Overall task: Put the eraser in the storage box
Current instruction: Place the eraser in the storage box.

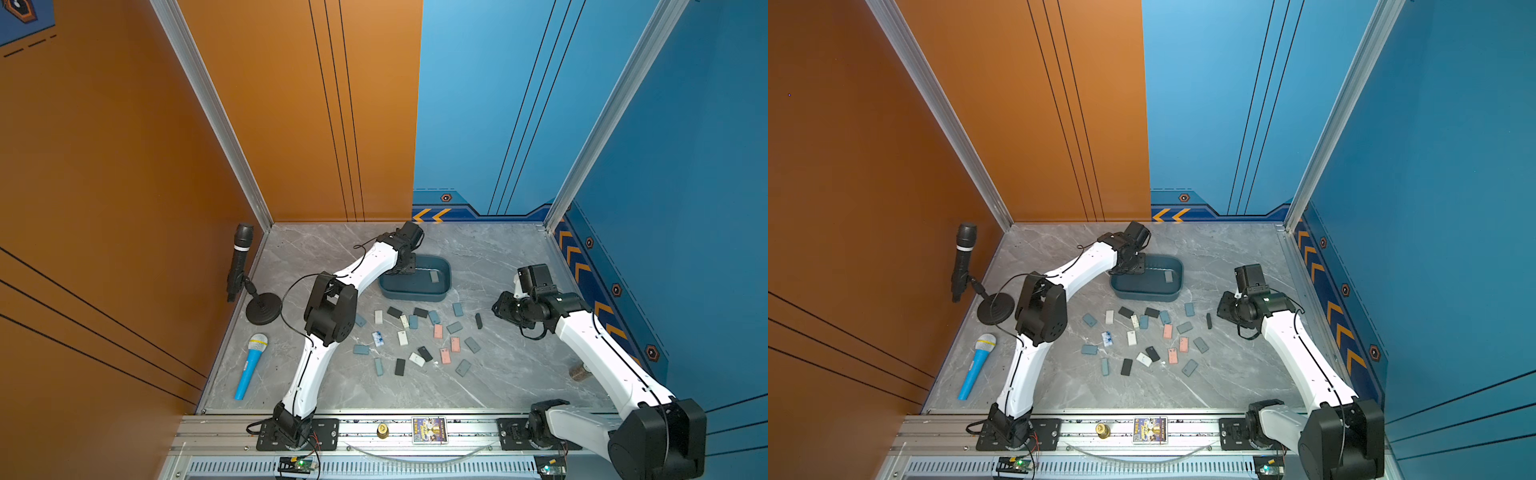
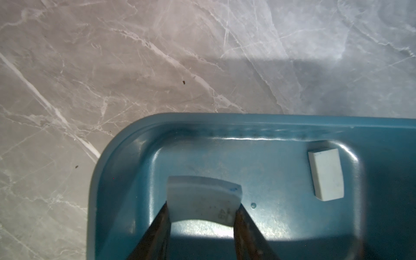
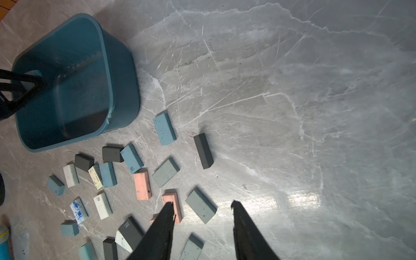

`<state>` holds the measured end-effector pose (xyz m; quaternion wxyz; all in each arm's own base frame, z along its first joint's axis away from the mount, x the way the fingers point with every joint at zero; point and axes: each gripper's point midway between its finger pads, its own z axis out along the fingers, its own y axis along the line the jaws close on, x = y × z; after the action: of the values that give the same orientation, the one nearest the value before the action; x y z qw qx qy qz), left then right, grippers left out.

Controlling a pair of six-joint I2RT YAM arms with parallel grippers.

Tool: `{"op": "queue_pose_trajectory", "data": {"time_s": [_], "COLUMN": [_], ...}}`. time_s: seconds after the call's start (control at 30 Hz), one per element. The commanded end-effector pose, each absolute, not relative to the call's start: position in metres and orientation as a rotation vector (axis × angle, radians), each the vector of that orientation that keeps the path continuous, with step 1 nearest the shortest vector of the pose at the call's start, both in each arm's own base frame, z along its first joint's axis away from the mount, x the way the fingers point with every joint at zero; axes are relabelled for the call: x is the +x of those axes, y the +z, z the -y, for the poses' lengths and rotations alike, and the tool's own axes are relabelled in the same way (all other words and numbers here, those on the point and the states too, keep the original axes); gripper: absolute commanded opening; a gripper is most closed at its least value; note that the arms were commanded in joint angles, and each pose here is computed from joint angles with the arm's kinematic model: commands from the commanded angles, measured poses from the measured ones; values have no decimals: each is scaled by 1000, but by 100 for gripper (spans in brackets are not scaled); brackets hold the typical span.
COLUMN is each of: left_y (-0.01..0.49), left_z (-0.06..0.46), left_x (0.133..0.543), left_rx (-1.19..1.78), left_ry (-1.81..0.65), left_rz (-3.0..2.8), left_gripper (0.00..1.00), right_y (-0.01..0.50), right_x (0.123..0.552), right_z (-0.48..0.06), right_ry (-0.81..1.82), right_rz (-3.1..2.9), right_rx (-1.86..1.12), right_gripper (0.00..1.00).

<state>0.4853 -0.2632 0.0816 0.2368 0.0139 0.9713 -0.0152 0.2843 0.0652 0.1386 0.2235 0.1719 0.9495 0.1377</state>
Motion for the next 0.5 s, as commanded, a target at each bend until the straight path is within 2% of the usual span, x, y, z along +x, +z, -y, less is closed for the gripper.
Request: {"op": "queue_pose_trajectory", "data": {"time_s": [0.0, 0.47], "left_y": [73, 56], "left_z": [260, 252], "left_x": [481, 493], "left_rx": [20, -20], "left_ry": [5, 15], "left_rz": [-2690, -2707], "left_gripper": [44, 47], "right_y": [143, 145], "right_x": [289, 289], "right_z": [-66, -65], "right_ry": [394, 393], "right_rz": [-2603, -2598], "right_rx": [457, 457], "right_gripper": [44, 44]}}
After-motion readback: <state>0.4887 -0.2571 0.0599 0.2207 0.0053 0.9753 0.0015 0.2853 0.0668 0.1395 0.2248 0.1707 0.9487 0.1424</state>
